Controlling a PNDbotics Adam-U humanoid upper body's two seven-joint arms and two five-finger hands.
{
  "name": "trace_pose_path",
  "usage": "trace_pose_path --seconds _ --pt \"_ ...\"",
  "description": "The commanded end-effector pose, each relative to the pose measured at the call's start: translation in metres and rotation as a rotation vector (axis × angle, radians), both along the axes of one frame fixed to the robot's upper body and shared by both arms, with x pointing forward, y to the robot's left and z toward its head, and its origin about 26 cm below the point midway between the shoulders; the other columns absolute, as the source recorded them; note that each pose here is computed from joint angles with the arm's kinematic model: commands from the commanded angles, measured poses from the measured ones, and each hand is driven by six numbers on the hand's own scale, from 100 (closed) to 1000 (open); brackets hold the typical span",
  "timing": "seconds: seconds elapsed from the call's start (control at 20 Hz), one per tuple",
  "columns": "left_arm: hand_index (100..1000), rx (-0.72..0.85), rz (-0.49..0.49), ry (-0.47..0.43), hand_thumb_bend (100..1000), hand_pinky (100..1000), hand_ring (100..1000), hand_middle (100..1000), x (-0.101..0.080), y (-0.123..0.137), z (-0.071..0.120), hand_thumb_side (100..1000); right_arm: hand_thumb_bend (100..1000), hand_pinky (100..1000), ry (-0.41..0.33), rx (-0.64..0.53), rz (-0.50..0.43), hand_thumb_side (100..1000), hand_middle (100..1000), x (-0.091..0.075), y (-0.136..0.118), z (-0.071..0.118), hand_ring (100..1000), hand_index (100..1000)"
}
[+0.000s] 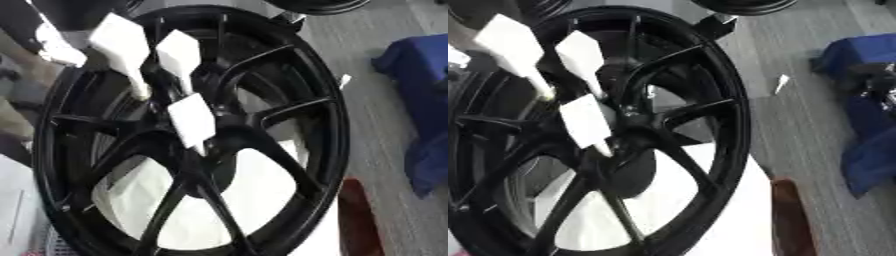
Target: Pull the pin out of the wheel hub.
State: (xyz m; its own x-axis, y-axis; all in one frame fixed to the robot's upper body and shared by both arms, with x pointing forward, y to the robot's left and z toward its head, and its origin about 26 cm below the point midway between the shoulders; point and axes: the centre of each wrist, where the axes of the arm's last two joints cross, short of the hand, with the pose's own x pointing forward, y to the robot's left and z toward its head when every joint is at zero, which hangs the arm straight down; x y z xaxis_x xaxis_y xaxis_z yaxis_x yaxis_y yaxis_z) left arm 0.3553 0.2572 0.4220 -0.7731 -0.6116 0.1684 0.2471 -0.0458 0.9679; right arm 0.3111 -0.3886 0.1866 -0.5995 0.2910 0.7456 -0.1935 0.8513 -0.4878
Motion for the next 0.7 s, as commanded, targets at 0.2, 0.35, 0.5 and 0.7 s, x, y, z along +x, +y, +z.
trace_pose_path --seconds 0.2,0.35,0.5,0.7 --pt "467 -0.100 0.098 -0.095 349 701 609 341 -0.020 0.048 0.032 179 100 842 -0.031 -0.028 -0.007 748 603 -0.003 -0.006 0.013 612 764" --pt "465 -0.109 0.121 -0.097 350 695 606 335 -0.020 0.055 0.032 187 100 842 -0.032 -0.027 -0.011 739 603 -0.004 -0.008 0.013 612 764" --pt "465 -0.178 0.306 -0.084 354 688 604 331 -0.020 0.099 0.030 188 100 842 -0.035 -0.019 -0.030 734 603 -0.008 -0.013 0.012 612 764" --pt "466 -0.326 0.512 -0.041 360 681 602 330 -0.022 0.161 0.016 187 100 842 -0.036 -0.004 -0.037 732 603 -0.009 -0.014 0.012 612 764"
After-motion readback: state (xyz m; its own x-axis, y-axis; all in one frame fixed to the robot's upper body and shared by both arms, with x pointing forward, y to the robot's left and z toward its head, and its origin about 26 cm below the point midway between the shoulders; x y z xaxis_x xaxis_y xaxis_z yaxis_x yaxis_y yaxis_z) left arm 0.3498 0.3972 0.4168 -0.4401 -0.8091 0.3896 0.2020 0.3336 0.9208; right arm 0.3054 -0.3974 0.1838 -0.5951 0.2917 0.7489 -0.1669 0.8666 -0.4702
